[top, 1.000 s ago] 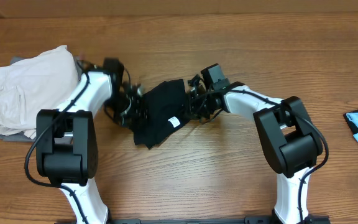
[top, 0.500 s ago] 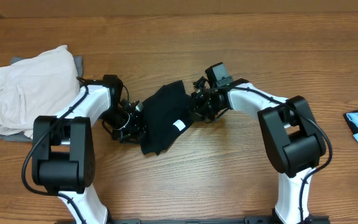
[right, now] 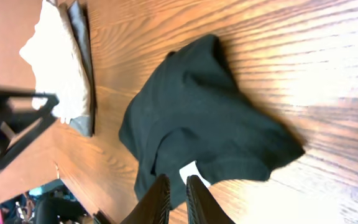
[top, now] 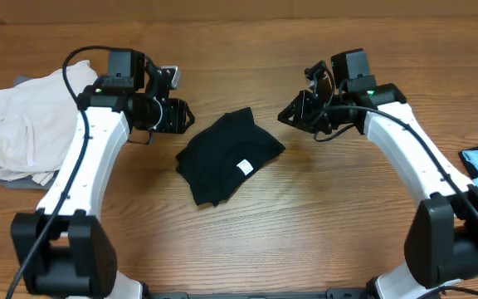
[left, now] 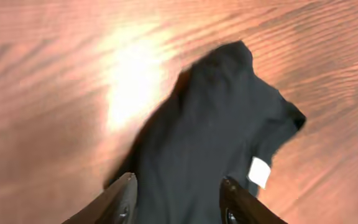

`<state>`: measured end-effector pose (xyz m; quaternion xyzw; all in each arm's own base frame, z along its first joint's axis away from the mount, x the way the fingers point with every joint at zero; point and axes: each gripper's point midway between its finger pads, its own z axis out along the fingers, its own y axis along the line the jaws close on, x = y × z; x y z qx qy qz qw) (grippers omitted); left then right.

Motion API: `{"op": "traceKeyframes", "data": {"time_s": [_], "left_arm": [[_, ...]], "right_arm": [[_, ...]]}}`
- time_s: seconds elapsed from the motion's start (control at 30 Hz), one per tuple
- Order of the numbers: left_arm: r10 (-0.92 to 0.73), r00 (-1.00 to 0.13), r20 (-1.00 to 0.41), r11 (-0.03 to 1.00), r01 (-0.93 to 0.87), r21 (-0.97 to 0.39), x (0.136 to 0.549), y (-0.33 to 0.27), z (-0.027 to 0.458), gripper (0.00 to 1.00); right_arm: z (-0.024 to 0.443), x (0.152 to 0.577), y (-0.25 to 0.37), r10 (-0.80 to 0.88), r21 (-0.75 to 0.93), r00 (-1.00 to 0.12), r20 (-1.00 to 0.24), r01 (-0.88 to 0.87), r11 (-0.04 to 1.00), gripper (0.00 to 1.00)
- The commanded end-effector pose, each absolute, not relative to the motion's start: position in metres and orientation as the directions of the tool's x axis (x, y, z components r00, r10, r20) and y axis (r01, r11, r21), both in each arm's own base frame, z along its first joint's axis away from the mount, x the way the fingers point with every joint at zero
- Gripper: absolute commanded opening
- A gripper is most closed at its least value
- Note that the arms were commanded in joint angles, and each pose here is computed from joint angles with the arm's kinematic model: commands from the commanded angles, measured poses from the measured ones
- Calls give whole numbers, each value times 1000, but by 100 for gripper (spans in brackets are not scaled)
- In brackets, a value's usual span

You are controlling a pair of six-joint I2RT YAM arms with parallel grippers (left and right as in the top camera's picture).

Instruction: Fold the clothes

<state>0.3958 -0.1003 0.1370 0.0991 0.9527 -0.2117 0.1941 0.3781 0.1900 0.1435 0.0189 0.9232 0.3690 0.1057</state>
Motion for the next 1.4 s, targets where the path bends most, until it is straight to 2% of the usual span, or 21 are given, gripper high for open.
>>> {"op": "traceKeyframes", "data": {"time_s": [0.0, 0.07, 0.13, 0.2, 0.33, 0.5, 0.6, 0.67, 0.73, 0.83, 0.97, 1.03, 1.1, 1.17, 1.23, 1.37], "left_arm": [[252, -874, -416, 819, 421, -389, 393, -121, 109, 40], [266, -892, -365, 866, 388, -316, 397, -110, 86, 19], [244, -923, -298, 913, 322, -249, 398, -95, 62, 10], [244, -938, -245, 925, 301, -231, 396, -89, 43, 4], [238, -967, -87, 883, 253, -394, 362, -113, 20, 4], [298, -951, 85, 779, 191, -597, 309, -164, 26, 4], [364, -924, 115, 669, 173, -723, 281, -209, 50, 4], [391, -910, 136, 670, 181, -720, 269, -225, 52, 4], [380, -910, 165, 736, 189, -650, 266, -229, 46, 4], [356, -926, 123, 811, 241, -533, 279, -222, 46, 4], [359, -931, -68, 826, 351, -440, 314, -220, 82, 4], [349, -913, -211, 836, 405, -370, 339, -217, 114, 11], [336, -880, -335, 849, 437, -296, 362, -214, 142, 23], [331, -843, -424, 862, 453, -227, 380, -210, 160, 26], [345, -812, -472, 864, 471, -179, 393, -208, 165, 29], [371, -817, -441, 873, 468, -134, 408, -201, 136, 31]], "right_arm": [[141, 375, 191, 77, 668, -979, -191, -73, 740, 14], [140, 372, 190, 63, 664, -980, -188, -79, 744, 14], [138, 369, 189, 62, 662, -983, -175, -71, 746, 14], [138, 367, 189, 58, 661, -984, -170, -70, 747, 14], [135, 364, 187, 45, 647, -985, -168, -76, 759, 14], [128, 363, 179, 55, 606, -986, -156, -52, 794, 14], [120, 357, 170, 63, 562, -990, -127, -20, 827, 24], [112, 350, 160, 71, 512, -993, -95, 12, 859, 28], [102, 339, 151, 76, 460, -996, -51, 44, 887, 32], [92, 326, 145, 78, 427, -997, 13, 76, 901, 22], [79, 312, 150, 39, 437, -998, 44, 55, 898, 18], [71, 302, 160, -1, 465, -998, 61, 27, 885, 18], [64, 294, 165, -21, 467, -997, 73, 16, 884, 17], [61, 292, 167, -28, 468, -997, 70, 8, 884, 13], [62, 296, 169, -29, 477, -998, 53, -1, 879, 13], [70, 296, 182, -50, 551, -998, 47, -16, 834, 13]]}}
